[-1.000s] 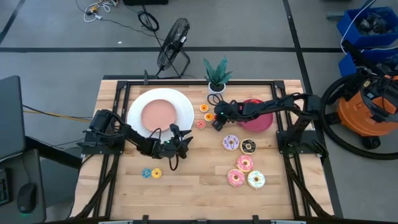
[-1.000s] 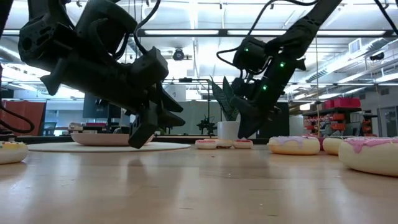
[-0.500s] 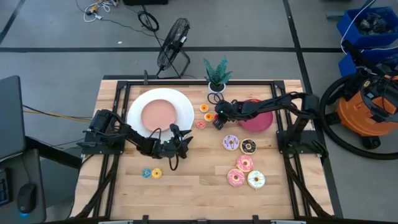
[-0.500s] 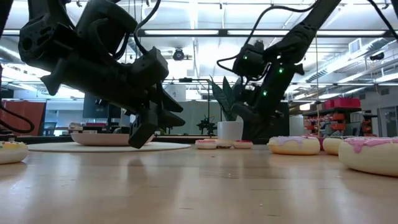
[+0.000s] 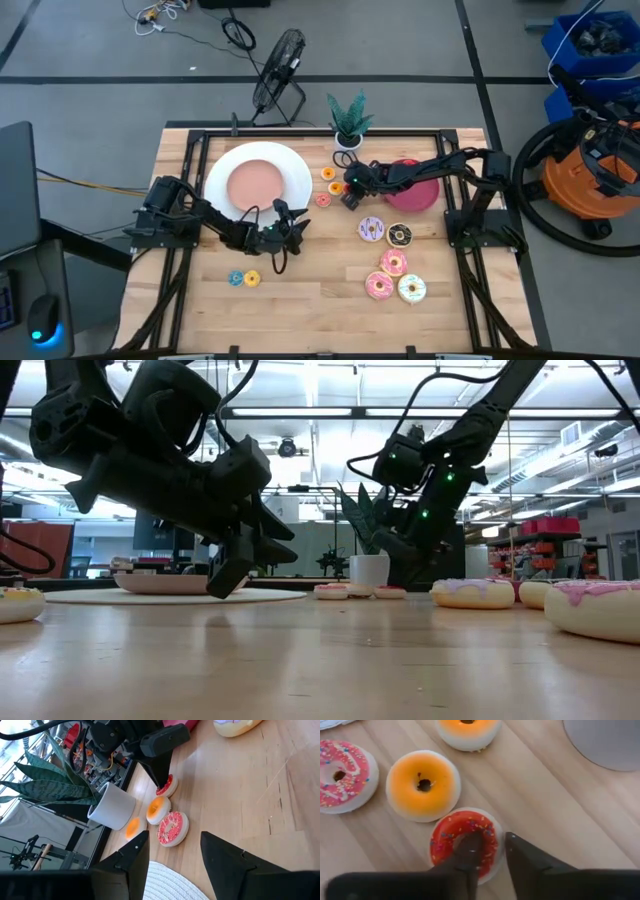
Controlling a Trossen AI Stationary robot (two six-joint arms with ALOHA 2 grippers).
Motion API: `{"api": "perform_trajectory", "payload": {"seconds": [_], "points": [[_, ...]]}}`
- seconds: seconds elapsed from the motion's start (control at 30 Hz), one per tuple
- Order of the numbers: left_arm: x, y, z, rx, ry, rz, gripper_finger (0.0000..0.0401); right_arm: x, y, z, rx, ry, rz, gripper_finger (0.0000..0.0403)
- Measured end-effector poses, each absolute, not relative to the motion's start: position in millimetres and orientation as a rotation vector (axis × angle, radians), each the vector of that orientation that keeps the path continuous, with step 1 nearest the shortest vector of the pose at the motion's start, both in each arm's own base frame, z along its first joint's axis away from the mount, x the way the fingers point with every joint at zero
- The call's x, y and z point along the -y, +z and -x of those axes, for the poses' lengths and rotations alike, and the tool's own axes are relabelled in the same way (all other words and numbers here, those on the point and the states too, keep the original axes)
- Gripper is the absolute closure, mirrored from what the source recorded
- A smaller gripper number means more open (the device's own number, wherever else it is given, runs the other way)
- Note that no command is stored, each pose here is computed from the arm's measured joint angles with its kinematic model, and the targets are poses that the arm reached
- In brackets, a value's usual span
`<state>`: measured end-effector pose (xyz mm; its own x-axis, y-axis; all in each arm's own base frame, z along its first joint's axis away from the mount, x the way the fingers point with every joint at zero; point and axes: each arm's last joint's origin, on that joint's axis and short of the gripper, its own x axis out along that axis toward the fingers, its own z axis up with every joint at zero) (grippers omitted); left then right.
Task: Pick & Place donuts
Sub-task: Put the small red donut on the red plate
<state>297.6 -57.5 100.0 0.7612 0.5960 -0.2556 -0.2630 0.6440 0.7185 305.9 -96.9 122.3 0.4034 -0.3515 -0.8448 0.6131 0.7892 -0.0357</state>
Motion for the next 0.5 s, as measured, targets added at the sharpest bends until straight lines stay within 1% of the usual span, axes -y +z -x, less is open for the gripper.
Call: {"api": "perform_trajectory", "payload": {"seconds": [0.1, 0.13, 0.23, 0.33, 0.5], "points": [[57.5, 100.0, -297.6, -0.507, 0.514, -0.716, 0.022, 96.3, 122.3, -306.2, -0.989, -0.599, -0.275, 0.0381], [57.5, 100.0, -297.6, -0.507, 0.513, -0.716, 0.022, 95.8, 122.9, -306.2, -0.991, -0.595, -0.263, 0.0389], [57.5, 99.9, -297.5, -0.508, 0.513, -0.717, 0.022, 92.4, 129.9, -302.0, -1.0, -0.634, -0.239, 0.0386], [57.6, 99.5, -297.3, -0.512, 0.511, -0.72, 0.022, 86.0, 147.7, -292.1, -1.018, -0.683, -0.189, 0.0395], [57.7, 98.0, -296.6, -0.526, 0.507, -0.723, 0.022, 72.6, 177.6, -259.8, -1.126, -0.806, -0.123, 0.0398]]}}
